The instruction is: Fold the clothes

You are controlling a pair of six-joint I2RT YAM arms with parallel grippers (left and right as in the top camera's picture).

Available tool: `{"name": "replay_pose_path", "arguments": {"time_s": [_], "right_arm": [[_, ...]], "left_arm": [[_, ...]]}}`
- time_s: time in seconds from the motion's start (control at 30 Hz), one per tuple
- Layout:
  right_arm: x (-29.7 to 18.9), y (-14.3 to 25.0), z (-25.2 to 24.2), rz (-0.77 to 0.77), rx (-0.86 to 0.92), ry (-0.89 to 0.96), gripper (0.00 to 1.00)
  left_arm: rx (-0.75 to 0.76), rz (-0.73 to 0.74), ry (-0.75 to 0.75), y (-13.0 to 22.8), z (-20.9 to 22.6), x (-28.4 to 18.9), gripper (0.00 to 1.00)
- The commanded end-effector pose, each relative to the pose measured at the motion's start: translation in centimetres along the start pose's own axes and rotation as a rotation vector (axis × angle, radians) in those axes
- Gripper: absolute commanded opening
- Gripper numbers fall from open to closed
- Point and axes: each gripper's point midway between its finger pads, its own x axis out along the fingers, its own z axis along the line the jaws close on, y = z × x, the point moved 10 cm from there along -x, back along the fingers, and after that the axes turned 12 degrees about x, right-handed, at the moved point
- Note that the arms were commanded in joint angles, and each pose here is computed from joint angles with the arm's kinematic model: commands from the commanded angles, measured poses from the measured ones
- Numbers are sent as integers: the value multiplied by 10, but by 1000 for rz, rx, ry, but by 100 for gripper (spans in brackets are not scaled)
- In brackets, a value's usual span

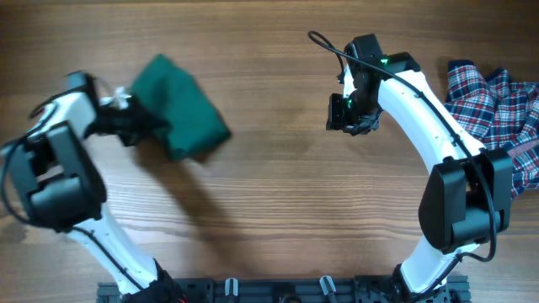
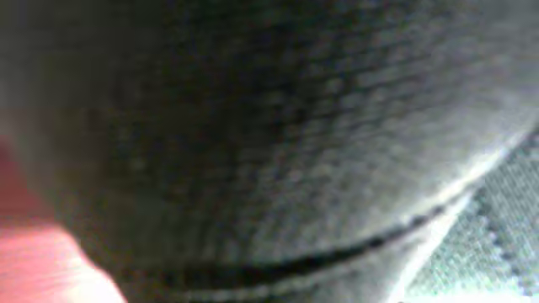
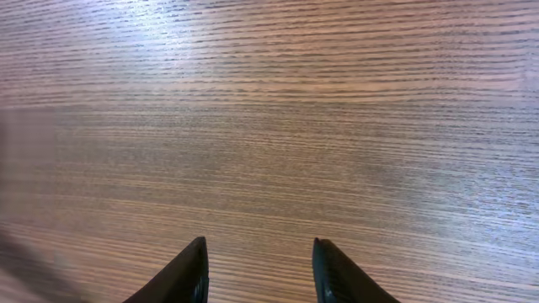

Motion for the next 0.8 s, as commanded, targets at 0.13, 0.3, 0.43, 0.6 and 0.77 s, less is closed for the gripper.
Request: {"name": "replay_pose_path", "arguments": {"time_s": [0.13,0.3,0.43,0.6,0.77], "right_arm": [[-7,0,-1,-26,3,9,40],[-7,1,-1,-22,29,11,40],[-7,1,-1,-22,29,11,40],[-7,1,-1,-23,28,10,41],[-7,2,-2,-15,29,14,40]], "left_arm": [[-300,-378,-29,-25,90,-101,4],[-406,-596,-8,-50,101,-124,4],[-436,-619,5,-53,101,-126,4],[-507,-559,-29,-42,107,-122,33],[-572,-484,-10,-17,114,-140,100]]}}
